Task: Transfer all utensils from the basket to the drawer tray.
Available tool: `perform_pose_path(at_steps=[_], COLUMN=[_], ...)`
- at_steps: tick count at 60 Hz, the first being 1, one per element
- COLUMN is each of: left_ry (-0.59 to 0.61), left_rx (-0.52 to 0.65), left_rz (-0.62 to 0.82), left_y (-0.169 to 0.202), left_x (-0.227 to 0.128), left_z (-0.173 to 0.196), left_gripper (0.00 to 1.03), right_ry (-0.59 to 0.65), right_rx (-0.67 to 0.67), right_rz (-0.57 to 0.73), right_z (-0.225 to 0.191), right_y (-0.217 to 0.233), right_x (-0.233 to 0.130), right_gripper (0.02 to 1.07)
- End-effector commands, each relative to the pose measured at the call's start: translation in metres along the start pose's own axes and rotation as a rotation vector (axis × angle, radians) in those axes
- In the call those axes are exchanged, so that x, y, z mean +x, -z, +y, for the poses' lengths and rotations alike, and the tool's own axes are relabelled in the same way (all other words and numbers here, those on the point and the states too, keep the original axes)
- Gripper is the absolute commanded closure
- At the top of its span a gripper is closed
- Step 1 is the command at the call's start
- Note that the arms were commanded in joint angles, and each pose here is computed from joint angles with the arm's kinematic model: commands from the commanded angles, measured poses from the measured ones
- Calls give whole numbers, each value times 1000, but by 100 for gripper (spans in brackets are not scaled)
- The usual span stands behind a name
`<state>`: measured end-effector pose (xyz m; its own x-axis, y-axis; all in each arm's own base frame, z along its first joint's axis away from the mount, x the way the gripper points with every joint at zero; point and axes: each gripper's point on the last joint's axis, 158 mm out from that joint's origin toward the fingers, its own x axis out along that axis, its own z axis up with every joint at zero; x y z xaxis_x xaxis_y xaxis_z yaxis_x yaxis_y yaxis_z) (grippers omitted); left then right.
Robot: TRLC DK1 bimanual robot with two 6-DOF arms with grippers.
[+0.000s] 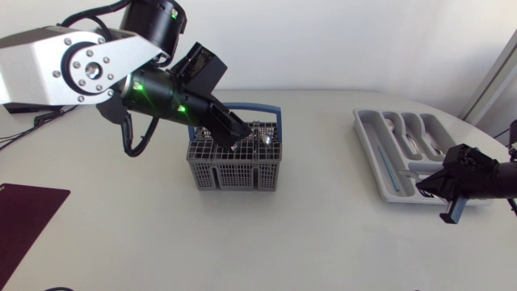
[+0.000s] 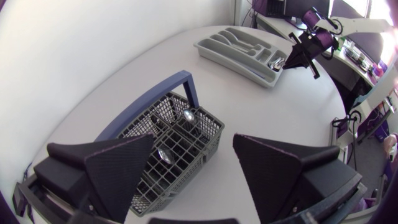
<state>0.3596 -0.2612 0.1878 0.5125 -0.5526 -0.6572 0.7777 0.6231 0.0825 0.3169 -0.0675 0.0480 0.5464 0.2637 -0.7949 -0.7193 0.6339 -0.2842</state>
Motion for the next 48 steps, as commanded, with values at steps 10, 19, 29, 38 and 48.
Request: perform_pose_path(at_steps=[10,19,29,38,48], left_ry=[-22,-30,-34,-32,-34], left_rx=[-11,-30,-48,-51,-59], left_rz=[16,26,29,33,30], left_y=[19,27,34,36,36], left_x=[3,4,5,6,4], left_z=[8,13,14,13,12], left_gripper=[14,14,14,14,14], right_ry=[-4,22,89,118,157], right_rx=[-74,-105,-153,-186,-219], right_rz=[56,117,159,203,232], right_z=[-39,-59,-81,-92,-101], right_y=[50,79,94,108,116], right_x=[12,20,26,34,39], right_gripper=[101,99,93,90,86])
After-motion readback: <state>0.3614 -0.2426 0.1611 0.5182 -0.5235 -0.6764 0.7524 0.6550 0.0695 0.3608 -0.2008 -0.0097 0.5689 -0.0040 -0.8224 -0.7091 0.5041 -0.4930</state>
